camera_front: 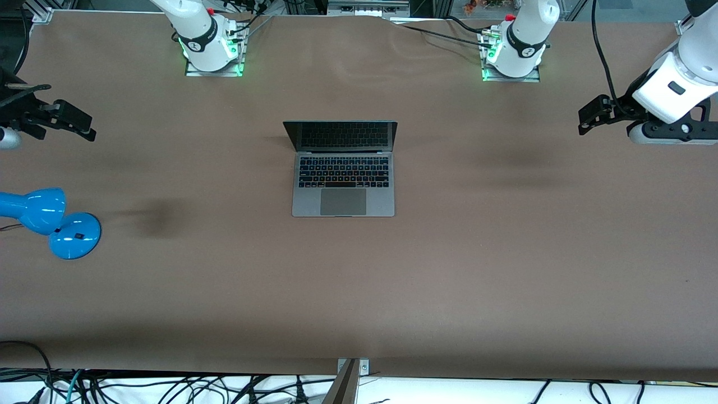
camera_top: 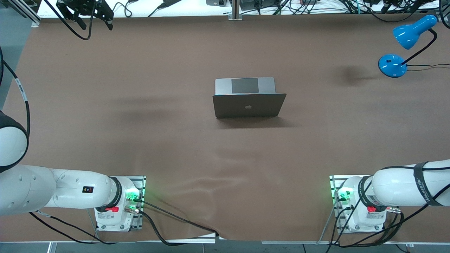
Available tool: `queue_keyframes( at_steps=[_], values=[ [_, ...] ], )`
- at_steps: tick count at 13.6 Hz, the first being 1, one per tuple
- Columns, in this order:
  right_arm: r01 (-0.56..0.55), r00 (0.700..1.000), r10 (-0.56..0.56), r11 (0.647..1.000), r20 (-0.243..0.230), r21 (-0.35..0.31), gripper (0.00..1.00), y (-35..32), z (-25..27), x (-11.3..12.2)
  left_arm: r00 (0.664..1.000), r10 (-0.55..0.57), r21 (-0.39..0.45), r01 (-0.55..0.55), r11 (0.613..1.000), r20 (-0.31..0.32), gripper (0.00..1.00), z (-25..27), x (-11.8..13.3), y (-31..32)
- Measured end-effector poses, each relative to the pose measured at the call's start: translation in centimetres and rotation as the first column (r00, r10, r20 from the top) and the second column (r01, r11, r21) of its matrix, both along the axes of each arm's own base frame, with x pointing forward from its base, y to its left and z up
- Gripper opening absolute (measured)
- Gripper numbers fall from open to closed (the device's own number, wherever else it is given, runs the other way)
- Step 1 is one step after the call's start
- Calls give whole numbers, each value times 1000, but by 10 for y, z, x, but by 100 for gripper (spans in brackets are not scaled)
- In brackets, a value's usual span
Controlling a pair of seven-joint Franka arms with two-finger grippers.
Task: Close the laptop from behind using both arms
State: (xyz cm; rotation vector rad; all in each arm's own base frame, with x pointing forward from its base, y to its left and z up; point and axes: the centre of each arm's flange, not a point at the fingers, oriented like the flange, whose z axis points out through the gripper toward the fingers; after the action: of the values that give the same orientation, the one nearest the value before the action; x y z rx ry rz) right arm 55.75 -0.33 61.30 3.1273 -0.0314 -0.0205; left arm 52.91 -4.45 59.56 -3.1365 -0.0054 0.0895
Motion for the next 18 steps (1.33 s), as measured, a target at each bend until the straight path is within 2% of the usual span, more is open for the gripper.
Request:
queue_keyframes(
  at_steps=[10,14,18],
  values=[
    [0,1000,0,1000,-1,0,100,0,0,0,999,27,-1,-27,1000,18,100,11,1,4],
    [0,1000,0,1000,-1,0,100,0,0,0,1000,29,2,-29,1000,-11,100,-4,8,4],
    [0,1000,0,1000,-2,-8,100,-1,-2,1,999,23,3,-23,1000,-47,100,-28,26,-1]
  ],
)
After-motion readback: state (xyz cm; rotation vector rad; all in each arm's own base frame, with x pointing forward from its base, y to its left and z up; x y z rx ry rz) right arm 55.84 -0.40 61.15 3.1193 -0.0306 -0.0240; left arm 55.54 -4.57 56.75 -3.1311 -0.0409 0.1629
